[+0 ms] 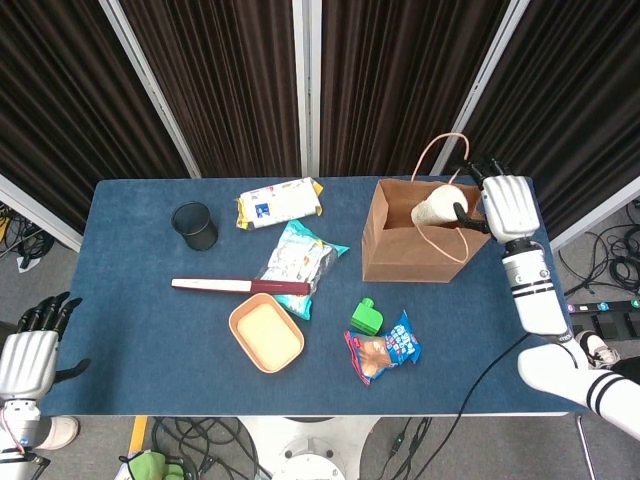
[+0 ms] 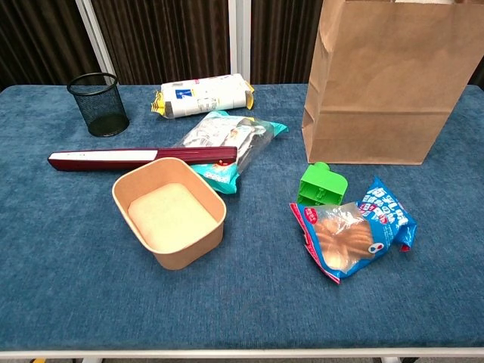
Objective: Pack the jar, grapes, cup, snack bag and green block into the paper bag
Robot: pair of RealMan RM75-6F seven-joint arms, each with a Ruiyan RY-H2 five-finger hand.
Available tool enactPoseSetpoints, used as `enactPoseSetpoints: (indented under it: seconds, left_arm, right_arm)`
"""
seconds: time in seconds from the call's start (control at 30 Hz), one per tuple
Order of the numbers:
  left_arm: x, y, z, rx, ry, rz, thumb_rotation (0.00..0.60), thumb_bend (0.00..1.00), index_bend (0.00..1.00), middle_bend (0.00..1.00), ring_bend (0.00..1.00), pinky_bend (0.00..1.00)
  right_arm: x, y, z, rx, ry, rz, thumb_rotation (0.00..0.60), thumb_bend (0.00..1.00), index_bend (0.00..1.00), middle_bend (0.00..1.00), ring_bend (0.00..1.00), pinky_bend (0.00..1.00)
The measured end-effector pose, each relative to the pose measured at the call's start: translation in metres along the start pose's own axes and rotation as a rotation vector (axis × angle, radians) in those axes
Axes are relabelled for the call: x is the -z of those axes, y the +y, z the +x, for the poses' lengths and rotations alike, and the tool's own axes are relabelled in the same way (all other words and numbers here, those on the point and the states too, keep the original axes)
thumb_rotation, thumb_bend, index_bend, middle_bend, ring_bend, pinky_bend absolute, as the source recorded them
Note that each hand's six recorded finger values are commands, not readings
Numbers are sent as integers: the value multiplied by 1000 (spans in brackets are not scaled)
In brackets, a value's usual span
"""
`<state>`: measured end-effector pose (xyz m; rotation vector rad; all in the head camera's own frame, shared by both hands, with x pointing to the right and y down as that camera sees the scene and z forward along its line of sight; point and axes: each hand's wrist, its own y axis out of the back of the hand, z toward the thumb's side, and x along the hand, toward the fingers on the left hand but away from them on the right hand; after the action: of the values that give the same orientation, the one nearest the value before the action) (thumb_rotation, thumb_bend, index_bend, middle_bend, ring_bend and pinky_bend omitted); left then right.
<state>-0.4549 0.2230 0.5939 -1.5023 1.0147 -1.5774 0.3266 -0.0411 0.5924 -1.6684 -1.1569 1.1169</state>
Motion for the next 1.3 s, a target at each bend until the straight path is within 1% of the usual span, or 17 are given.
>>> enactPoseSetpoints:
  seconds: [0.1,0.2,0.23,0.3,0.33,0.43,0.5,0.57,0.63,0.73,0.9,0.97,1.03,1.1,1.13,1.2,1.3]
  left_arm:
    - [0,0,0,0,-1,-2,600,66,208,197,135,182]
    - [0,0,0,-1,-1,-1,600,66,208,197,135,183]
    - [0,0,0,-1,-1,-1,600,66,208,197,135,183]
    - [0,0,0,0,-1,0,600,66,209,197,135,183]
    - [0,0,0,0,-2,0,600,66,209,197,135,183]
    - [-2,0,1,-2,-6,0,600,67,208,197,135,183]
    - [-4,1,2,-3,-14,1,600,66,208,197,135,183]
    - [-5,1,3,-4,-21,4,600,67,209,197,135,182]
    - [-7,2,4,-6,-26,5,600,67,209,197,135,183]
    - [-8,4,4,-8,-29,7,600,67,208,197,135,183]
    - [-8,5,2,-11,-27,8,600,67,208,197,135,183]
    - [-8,5,1,-11,-25,7,600,66,208,197,135,183]
    - [-7,5,0,-10,-21,6,600,66,208,197,135,182]
    - [-6,4,-1,-7,-16,4,600,67,208,197,135,183]
    - [-5,4,-1,-6,-14,3,600,67,208,197,135,183]
    - [-5,3,-2,-5,-11,0,600,68,208,197,135,183]
    - [-3,2,-2,-4,-9,-3,600,67,208,197,135,183]
  right_arm:
    - [0,6,2,16,0,-19,600,89,28,188,25,189]
    - [-1,15,8,49,14,-64,600,90,27,222,29,188]
    - [-2,17,10,58,23,-83,600,91,41,249,36,191]
    - [-4,24,18,75,52,-132,600,94,96,302,77,228]
    - [-5,26,22,82,69,-154,600,101,152,343,119,276]
    - [-10,36,42,103,146,-226,600,123,265,421,203,374]
    - [-15,41,58,102,209,-279,600,137,315,446,226,395]
    - [-18,43,75,84,264,-325,600,141,336,454,226,396]
    - [-23,42,95,49,327,-372,600,143,340,455,226,396]
    - [-30,38,123,-14,407,-405,600,148,341,456,226,396]
    - [-45,23,161,-147,504,-411,600,150,341,439,226,396]
    - [-49,16,169,-188,522,-395,600,151,339,421,226,397]
    - [-51,7,171,-224,525,-352,600,147,316,400,218,398]
    - [-52,-6,171,-265,515,-287,600,113,241,356,184,391]
    - [-51,-12,171,-285,508,-252,600,79,188,322,156,377]
    - [-50,-29,170,-341,484,-166,600,21,121,267,107,329]
    - [-47,-58,169,-430,445,-41,600,0,103,245,80,273]
